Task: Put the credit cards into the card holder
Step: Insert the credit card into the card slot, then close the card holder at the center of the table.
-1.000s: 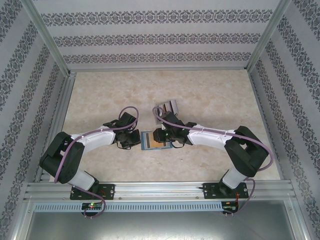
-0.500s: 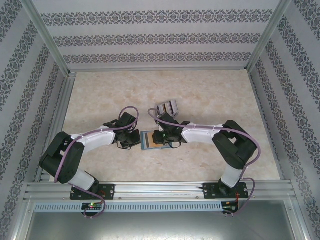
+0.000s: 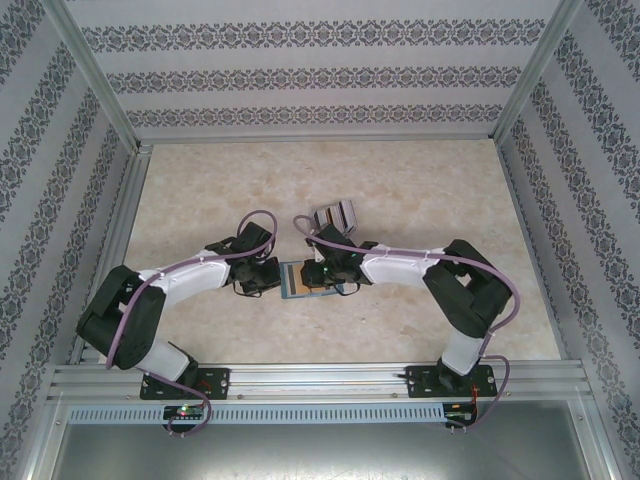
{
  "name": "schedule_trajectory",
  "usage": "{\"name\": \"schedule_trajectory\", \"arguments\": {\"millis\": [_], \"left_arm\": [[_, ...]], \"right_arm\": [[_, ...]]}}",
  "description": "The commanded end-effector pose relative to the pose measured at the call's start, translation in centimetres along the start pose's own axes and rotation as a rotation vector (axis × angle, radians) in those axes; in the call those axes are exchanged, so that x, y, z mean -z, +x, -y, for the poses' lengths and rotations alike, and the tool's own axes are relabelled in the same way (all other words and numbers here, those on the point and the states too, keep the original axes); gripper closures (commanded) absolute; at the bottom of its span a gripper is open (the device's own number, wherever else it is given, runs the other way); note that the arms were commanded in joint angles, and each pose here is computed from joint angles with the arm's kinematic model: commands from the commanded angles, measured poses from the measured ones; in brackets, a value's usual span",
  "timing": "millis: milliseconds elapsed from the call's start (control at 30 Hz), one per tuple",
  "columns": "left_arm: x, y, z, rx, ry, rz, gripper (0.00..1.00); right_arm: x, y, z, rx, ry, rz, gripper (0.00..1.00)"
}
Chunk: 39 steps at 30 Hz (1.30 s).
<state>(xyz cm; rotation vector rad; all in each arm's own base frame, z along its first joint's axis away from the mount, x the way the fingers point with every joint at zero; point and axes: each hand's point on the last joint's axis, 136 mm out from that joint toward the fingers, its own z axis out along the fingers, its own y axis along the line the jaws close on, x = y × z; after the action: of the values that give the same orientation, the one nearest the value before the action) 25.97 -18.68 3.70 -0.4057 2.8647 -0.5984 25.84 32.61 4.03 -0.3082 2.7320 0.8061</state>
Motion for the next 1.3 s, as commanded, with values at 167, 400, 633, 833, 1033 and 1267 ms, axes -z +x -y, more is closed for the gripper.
{"name": "schedule_trajectory", "arguments": {"millis": [167, 400, 633, 833, 1033, 1267], "left_arm": [[3.3, -1.4, 0.8, -0.077, -0.05, 0.062, 1.0], [5.5, -2.5, 0.7, -0.118, -0.137, 0.087, 1.0], [7.9, -3.3, 1.1, -0.184, -0.263, 0.104, 1.0], [8.4, -3.2, 2.1, -0.26, -0.368, 0.104, 0.99], [6.9, -2.4, 2.9, -0.312, -0.433, 0.061, 0.97], [5.1, -1.2, 4.6, -0.359, -0.451, 0.03, 0.96]], "right_arm": [[6.1, -1.7, 1.6, -0.058, -0.069, 0.106, 0.81], [8.6, -0.5, 6.0, -0.137, -0.047, 0.143, 0.79], [7.3, 2.3, 8.2, -0.178, -0.062, 0.065, 0.78], [6.6, 3.5, 8.0, -0.183, -0.096, 0.029, 0.77], [5.5, 4.2, 7.6, -0.177, -0.11, -0.006, 0.77], [3.5, 4.6, 6.5, -0.175, -0.14, -0.053, 0.76]]}}
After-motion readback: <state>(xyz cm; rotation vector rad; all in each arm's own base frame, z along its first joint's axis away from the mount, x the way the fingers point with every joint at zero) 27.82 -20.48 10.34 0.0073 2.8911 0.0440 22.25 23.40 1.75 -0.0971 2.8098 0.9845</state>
